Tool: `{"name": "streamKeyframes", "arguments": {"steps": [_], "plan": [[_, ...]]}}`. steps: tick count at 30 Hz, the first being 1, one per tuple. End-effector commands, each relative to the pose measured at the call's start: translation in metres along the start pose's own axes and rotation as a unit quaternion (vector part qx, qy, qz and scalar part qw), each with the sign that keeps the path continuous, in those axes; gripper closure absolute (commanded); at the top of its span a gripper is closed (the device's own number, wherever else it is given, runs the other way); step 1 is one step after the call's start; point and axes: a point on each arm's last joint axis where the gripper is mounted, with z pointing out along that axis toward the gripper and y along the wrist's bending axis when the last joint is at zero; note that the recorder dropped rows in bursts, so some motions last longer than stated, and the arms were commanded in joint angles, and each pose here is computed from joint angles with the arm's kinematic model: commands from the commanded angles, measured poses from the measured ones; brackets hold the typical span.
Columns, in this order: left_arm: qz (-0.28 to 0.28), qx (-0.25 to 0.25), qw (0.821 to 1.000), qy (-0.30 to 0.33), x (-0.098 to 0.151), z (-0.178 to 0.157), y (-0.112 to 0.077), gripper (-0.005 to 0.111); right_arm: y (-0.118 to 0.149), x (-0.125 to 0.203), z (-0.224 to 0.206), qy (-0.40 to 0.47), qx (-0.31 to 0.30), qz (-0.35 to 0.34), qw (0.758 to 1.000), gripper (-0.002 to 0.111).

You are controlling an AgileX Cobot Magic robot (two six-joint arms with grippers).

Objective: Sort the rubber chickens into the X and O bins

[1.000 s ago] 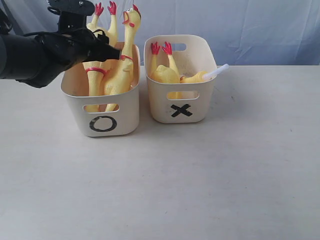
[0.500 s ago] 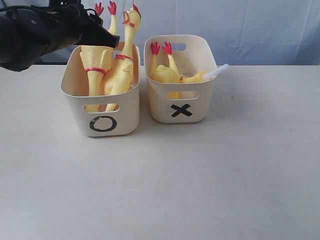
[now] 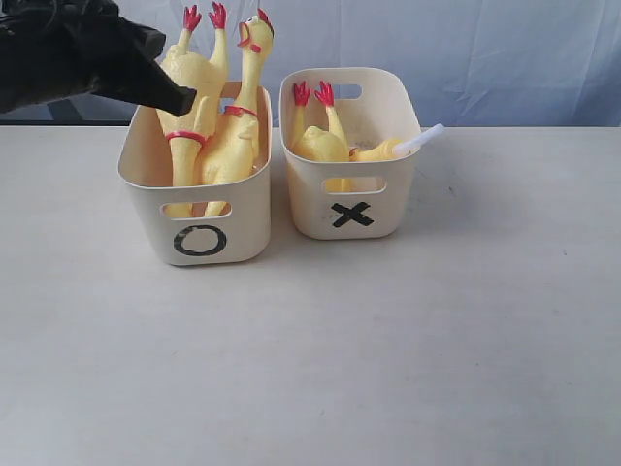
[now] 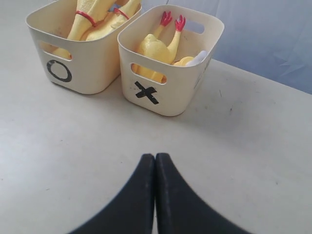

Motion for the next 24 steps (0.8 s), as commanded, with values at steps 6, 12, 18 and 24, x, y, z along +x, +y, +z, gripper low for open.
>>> {"name": "streamKeyframes", "arguments": {"steps": [6,12,18,24], "plan": [[-0.005,0.002,1.0,0.0,0.02,-0.047,-0.003,0.107,0.0,0.0,-0.001,-0.008,0.001,-0.004,1.0,0.109],[-0.017,-0.004,1.0,-0.009,0.028,-0.071,-0.003,0.107,0.0,0.0,-0.001,-0.008,0.001,-0.003,1.0,0.109],[-0.028,-0.016,0.999,-0.035,0.033,-0.101,-0.001,0.107,0.0,0.0,-0.001,-0.008,0.001,-0.002,1.0,0.109],[-0.029,-0.023,0.997,-0.068,0.032,-0.127,0.001,0.107,0.0,0.0,-0.001,-0.008,0.001,-0.002,1.0,0.109]]}}
